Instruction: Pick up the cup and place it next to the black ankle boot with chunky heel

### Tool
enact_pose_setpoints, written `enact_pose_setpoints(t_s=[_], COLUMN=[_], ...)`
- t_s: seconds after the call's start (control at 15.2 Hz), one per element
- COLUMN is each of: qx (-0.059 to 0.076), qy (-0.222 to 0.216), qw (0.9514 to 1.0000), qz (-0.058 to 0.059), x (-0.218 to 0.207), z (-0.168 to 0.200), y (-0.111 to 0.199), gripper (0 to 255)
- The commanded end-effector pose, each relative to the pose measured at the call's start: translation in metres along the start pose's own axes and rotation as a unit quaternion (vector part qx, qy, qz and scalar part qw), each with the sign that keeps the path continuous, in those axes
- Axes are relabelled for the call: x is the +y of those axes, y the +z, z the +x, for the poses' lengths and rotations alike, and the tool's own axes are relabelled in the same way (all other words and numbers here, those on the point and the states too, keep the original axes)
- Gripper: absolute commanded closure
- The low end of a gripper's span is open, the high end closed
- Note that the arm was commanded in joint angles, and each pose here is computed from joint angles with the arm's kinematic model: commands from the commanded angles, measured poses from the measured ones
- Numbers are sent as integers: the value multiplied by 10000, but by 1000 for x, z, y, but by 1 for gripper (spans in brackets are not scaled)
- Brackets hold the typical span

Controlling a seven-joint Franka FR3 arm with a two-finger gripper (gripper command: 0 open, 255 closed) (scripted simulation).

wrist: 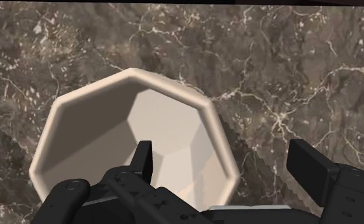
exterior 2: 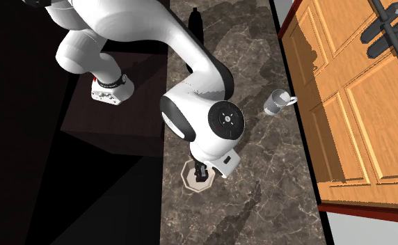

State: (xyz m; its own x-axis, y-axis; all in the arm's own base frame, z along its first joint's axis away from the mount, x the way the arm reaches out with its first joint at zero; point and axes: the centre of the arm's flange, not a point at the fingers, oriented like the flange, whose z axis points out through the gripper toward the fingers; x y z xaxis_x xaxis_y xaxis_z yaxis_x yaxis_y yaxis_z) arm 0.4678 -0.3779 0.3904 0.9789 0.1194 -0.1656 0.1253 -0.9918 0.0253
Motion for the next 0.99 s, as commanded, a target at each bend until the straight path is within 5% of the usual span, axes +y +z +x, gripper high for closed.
enact_pose_setpoints(t_s=[0.0,0.13,0.2,0.92], qx=[1,0,0,1], qy=[0,0,0,0], qw=[10000,10000,10000,10000], qz=[0,0,0,0], x=[0,0,0,0], z=[0,0,0,-2], y=[0,0,0,-10], gripper=[0,0,255,255])
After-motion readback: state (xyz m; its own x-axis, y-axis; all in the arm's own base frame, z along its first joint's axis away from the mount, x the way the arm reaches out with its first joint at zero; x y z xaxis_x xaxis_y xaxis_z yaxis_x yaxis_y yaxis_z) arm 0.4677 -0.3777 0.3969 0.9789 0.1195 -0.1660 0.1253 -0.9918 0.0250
